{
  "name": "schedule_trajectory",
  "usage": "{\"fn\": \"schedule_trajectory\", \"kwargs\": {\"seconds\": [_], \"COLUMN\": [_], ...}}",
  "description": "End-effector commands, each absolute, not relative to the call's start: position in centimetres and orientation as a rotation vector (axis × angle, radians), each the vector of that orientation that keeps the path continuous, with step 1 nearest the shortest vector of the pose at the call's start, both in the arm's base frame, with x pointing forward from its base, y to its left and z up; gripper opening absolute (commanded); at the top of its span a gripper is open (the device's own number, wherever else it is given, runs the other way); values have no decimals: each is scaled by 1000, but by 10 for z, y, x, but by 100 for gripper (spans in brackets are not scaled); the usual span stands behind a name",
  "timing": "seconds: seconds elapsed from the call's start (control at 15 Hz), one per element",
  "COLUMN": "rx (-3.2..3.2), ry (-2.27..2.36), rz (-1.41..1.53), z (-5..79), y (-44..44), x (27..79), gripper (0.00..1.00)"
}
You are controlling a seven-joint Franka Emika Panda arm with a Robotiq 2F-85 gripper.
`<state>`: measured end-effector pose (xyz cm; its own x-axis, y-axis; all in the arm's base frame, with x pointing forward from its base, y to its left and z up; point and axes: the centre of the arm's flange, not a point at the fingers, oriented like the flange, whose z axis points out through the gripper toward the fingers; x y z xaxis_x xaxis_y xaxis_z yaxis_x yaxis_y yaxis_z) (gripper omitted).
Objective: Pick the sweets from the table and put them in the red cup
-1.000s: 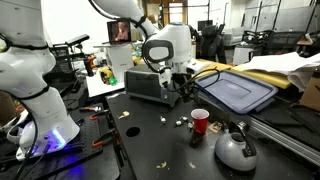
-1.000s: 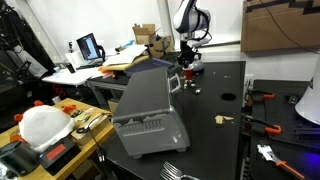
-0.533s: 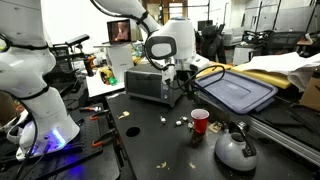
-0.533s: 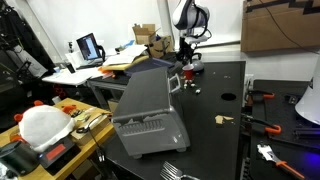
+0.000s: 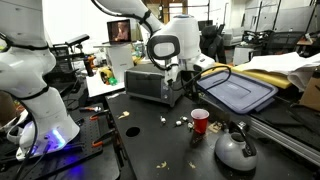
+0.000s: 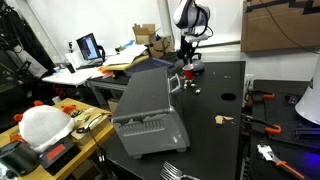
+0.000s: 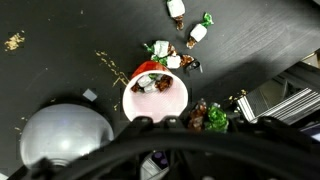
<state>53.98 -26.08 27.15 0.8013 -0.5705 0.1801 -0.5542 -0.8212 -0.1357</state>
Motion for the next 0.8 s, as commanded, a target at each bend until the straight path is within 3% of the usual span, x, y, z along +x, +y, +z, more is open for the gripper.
{"fn": "schedule_trajectory", "kwargs": {"seconds": [0.0,0.53,0.6,0.67,0.73], "rx": [-2901,-2901,-2898,-2893,-2890], "ry": [969,1017,1022,1031,1034], "rz": [-333,-316,-317,-317,-319], "z": [269,260,260,260,260], "y": [-272,-280,-280,-280,-280], "x": [544,543,544,544,543], "gripper": [3,3,35,36,43]}}
